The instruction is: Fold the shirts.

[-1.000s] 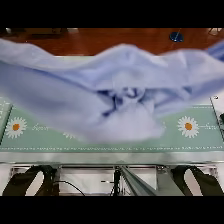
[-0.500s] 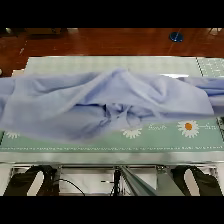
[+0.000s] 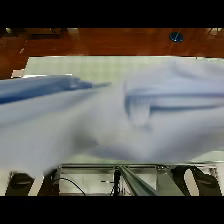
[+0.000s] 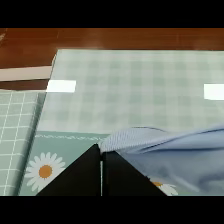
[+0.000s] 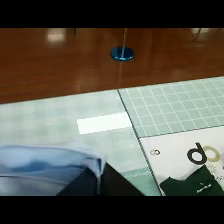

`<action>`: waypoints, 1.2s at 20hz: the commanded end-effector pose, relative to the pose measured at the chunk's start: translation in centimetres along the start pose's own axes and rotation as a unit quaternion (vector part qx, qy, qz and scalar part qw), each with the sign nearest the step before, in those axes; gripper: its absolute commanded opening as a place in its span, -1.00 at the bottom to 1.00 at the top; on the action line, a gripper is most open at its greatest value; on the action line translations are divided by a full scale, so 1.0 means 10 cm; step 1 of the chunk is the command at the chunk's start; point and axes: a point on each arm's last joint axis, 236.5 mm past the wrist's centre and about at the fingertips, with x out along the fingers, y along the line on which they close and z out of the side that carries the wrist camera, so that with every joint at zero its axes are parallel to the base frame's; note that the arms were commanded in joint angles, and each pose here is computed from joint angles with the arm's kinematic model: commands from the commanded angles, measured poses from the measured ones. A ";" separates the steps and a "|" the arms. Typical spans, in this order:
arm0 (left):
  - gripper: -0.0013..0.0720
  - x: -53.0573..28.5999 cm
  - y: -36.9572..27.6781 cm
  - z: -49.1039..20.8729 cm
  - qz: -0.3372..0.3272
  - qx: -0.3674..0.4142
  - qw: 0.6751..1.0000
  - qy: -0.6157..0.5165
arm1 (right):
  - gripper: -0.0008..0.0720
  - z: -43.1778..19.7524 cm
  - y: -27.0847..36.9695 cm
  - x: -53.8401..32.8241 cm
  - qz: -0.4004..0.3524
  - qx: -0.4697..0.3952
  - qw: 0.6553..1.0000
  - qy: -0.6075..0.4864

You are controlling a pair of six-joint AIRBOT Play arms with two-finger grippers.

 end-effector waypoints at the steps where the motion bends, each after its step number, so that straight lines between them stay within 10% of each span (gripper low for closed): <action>1: -0.91 -0.01 -0.01 -0.10 -0.002 0.002 1.000 0.017 | -0.89 -0.26 -0.02 -0.03 0.002 -0.002 0.999 0.054; 14: -0.91 0.44 -0.42 -0.05 -0.096 0.009 0.992 0.079 | -0.90 -0.34 0.06 0.71 0.027 -0.012 0.986 0.163; 24: -0.91 2.94 -0.67 -0.95 -0.153 -0.021 0.921 0.357 | -0.89 -1.22 0.26 3.33 0.065 -0.009 0.913 0.402</action>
